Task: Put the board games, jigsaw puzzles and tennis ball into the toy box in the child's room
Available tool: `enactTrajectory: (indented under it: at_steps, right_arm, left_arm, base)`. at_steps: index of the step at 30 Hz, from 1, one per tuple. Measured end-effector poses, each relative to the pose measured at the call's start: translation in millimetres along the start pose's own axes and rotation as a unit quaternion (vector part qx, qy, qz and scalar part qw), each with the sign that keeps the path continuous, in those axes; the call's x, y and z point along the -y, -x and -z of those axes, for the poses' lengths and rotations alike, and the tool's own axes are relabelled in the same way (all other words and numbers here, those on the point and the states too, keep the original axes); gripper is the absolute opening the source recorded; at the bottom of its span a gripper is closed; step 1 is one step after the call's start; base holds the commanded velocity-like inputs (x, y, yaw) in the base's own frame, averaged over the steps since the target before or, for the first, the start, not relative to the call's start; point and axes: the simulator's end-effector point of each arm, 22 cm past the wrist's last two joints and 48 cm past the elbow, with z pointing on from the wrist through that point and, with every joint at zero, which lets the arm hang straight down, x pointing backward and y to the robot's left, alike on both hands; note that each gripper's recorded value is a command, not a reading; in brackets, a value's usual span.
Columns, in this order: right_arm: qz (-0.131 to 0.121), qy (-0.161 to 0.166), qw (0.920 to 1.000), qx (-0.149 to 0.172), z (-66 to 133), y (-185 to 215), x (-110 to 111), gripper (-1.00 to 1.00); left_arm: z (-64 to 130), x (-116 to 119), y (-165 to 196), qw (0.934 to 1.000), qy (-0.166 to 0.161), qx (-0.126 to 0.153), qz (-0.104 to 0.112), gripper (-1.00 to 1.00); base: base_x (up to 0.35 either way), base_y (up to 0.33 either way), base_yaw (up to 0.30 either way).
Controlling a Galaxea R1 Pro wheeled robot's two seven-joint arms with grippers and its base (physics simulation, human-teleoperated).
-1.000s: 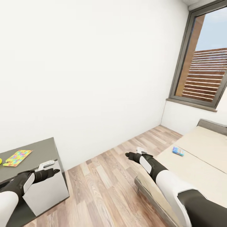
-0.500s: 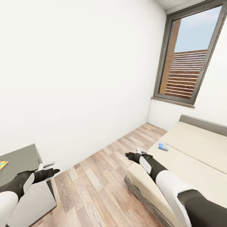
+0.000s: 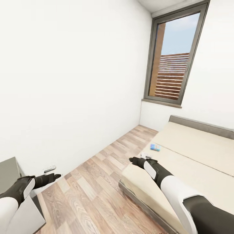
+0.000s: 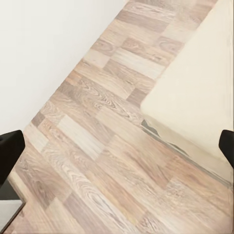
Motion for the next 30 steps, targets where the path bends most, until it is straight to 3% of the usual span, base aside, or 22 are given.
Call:
enactTrajectory:
  at_steps: [22,30]
  right_arm:
    - [0.000,-0.001,1.0000,-0.001,-0.1,-0.7,0.8,1.00]
    - [0.000,-0.001,1.0000,-0.001,0.2,-1.6,1.4,1.00]
  left_arm:
    - [0.5,-1.1,0.6,1.0000,0.000,0.000,0.000,1.00]
    - [1.1,-1.5,0.4,1.0000,0.000,0.000,0.001,1.00]
  base:
    - [0.000,0.001,-0.278]
    - [0.133,0.154,-0.278]
